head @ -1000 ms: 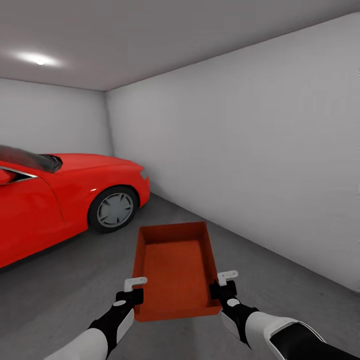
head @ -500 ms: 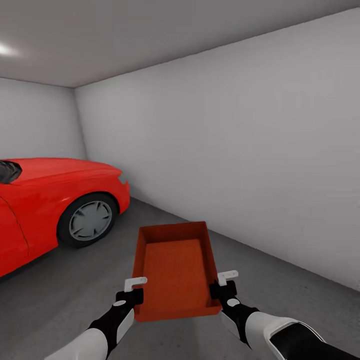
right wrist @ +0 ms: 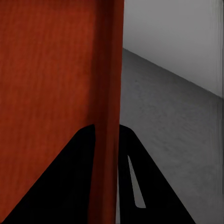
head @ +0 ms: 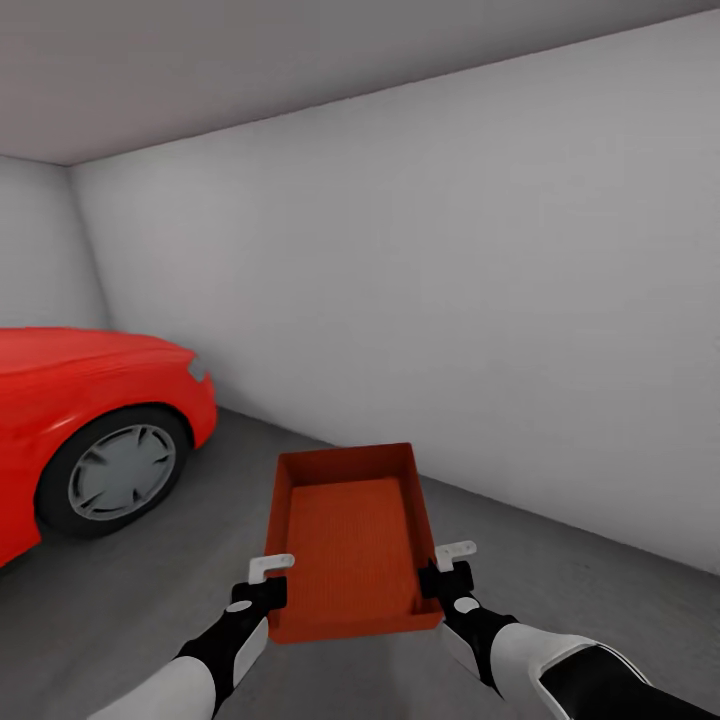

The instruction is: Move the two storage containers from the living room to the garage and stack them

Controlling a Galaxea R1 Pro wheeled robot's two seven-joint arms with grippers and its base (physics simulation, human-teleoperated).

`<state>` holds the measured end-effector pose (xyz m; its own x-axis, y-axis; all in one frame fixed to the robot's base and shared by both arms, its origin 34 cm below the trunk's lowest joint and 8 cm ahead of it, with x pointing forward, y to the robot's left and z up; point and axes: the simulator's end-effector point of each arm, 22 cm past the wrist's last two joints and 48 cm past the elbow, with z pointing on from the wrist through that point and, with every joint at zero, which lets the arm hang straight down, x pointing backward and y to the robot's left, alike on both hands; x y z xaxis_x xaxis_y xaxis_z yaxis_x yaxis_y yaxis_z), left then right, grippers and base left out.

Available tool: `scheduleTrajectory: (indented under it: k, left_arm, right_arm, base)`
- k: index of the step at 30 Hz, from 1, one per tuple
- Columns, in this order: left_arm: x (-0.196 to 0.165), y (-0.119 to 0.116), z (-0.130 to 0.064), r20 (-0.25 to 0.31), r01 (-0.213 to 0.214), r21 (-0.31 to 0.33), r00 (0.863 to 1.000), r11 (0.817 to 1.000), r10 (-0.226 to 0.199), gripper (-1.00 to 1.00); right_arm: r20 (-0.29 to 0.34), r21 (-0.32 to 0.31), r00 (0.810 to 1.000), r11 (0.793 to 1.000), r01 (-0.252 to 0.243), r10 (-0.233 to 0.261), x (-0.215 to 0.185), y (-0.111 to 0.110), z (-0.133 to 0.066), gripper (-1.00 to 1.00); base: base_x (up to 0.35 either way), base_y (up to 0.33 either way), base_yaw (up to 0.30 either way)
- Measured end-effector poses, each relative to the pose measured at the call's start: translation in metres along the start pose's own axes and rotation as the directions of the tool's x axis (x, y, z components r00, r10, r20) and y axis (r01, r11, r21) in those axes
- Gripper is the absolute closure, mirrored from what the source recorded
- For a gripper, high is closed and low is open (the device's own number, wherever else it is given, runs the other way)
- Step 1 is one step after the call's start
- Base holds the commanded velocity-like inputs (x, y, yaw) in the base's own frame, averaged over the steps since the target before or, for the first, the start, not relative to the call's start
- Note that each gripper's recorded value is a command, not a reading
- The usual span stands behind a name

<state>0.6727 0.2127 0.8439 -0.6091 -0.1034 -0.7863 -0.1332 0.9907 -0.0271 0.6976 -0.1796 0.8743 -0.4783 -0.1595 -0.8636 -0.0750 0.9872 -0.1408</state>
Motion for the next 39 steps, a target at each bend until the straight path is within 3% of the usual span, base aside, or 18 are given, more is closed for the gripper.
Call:
scheduleTrajectory:
  k: [39]
  left_arm:
    - [0.0002,0.0000,0.0000,-0.001,0.000,0.000,1.000,1.000,0.000,1.00]
  right_arm:
    - [-0.001,-0.001,1.000,1.000,0.000,0.000,0.0002,0.0000,0.0000,1.00]
  base:
    - [0.316,0.185,-0.274]
